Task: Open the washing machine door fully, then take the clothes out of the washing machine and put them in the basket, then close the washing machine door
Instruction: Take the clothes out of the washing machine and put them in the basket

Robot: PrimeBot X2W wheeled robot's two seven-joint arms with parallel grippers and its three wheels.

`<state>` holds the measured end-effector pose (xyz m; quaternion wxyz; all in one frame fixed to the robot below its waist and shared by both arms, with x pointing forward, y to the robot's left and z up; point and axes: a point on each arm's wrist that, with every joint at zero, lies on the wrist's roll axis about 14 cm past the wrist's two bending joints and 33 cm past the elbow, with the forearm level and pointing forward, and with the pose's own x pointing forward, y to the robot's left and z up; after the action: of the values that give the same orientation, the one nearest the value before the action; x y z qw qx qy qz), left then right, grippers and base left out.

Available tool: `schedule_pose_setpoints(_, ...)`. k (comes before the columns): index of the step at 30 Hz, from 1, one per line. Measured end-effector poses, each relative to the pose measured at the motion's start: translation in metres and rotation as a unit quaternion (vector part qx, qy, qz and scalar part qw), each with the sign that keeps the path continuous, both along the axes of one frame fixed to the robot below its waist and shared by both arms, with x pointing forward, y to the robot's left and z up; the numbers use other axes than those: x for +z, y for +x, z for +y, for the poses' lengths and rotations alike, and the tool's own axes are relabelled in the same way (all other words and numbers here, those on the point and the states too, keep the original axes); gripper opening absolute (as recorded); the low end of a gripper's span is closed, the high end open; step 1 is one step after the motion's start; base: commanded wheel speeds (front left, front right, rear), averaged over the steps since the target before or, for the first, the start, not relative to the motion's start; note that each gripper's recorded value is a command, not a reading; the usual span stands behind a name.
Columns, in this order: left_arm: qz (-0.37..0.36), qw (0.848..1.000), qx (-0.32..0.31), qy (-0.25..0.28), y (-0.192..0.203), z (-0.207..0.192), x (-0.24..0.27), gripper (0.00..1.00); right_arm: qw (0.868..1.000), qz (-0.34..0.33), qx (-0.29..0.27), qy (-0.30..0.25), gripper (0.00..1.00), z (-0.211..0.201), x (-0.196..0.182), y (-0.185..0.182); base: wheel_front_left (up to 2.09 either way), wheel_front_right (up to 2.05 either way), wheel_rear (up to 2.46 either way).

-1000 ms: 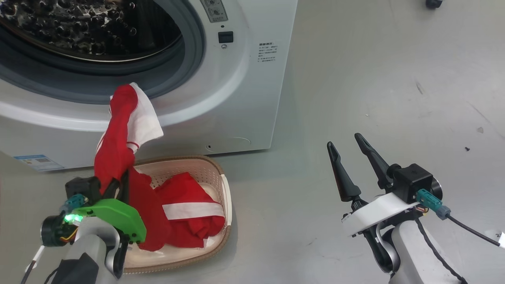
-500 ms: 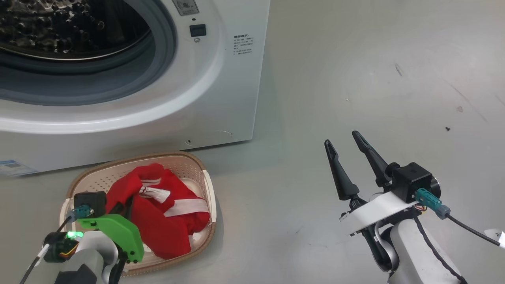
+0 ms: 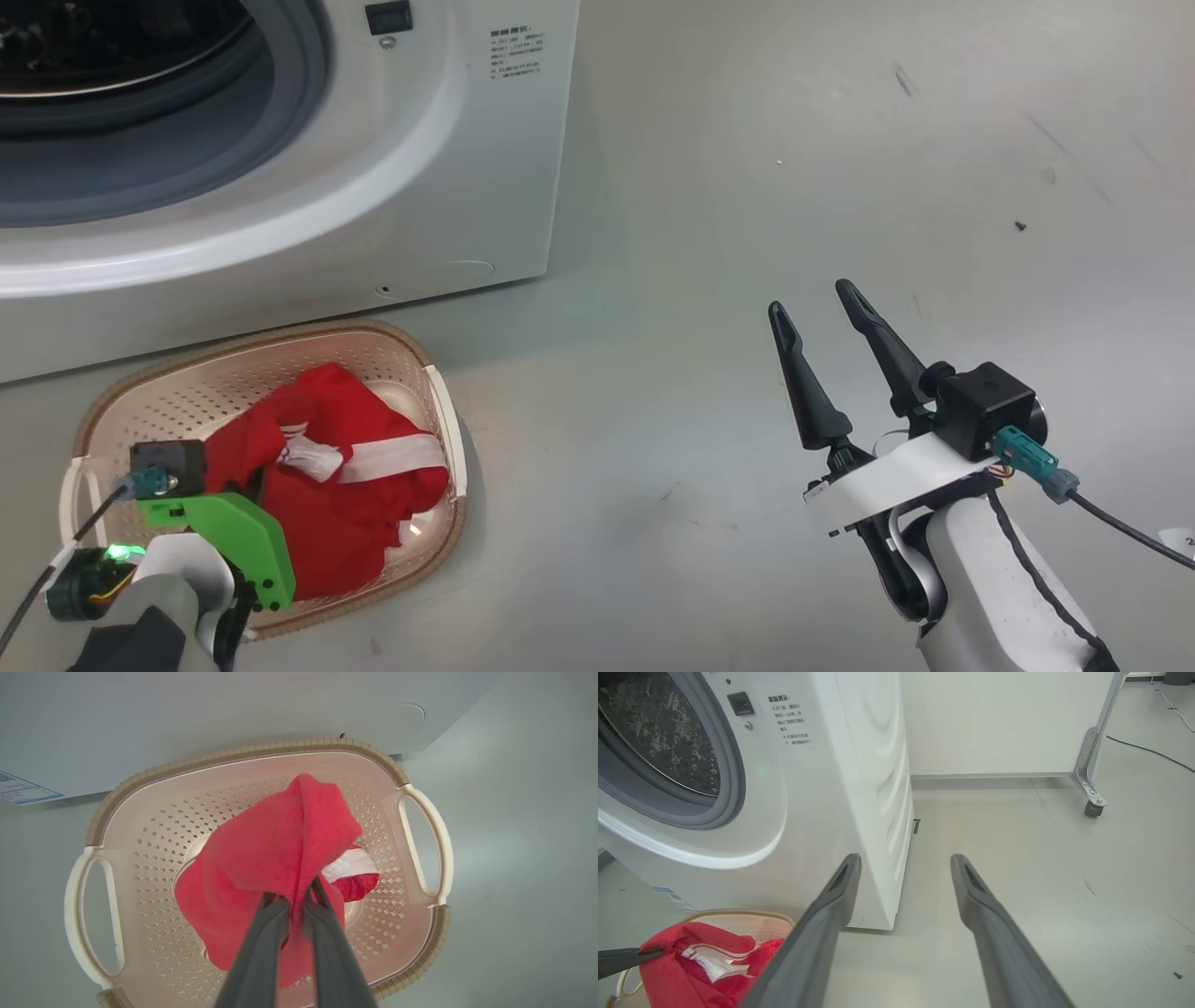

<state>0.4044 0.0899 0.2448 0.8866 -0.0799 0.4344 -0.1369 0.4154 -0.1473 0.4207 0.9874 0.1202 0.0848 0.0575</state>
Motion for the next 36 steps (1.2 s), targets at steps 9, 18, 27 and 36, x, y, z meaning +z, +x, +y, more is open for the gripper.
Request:
schedule_pose_setpoints(9,0.028,1.0,-0.009,0.003,0.017,-0.01,-0.025,0.0,1.0,0.02,-0.019,-0.009,1.0,-0.015,-0.017,0.006,0.0,0.0,0.0)
schedule_pose_setpoints(18,0.075,0.997,-0.014,0.015,0.007,-0.011,-0.056,0.0,0.998,0.039,-0.041,-0.018,1.0,-0.031,-0.032,0.009,0.0,0.0,0.0)
schedule_pose_setpoints(27,0.098,0.995,-0.01,0.008,-0.004,-0.018,-0.061,1.0,0.998,0.034,-0.042,-0.017,1.0,-0.031,-0.032,0.015,0.0,0.0,0.0)
schedule_pose_setpoints(36,0.089,0.996,0.006,0.013,-0.001,-0.006,-0.054,1.0,0.999,0.029,-0.033,-0.012,1.0,-0.023,-0.031,0.021,0.0,0.0,0.0)
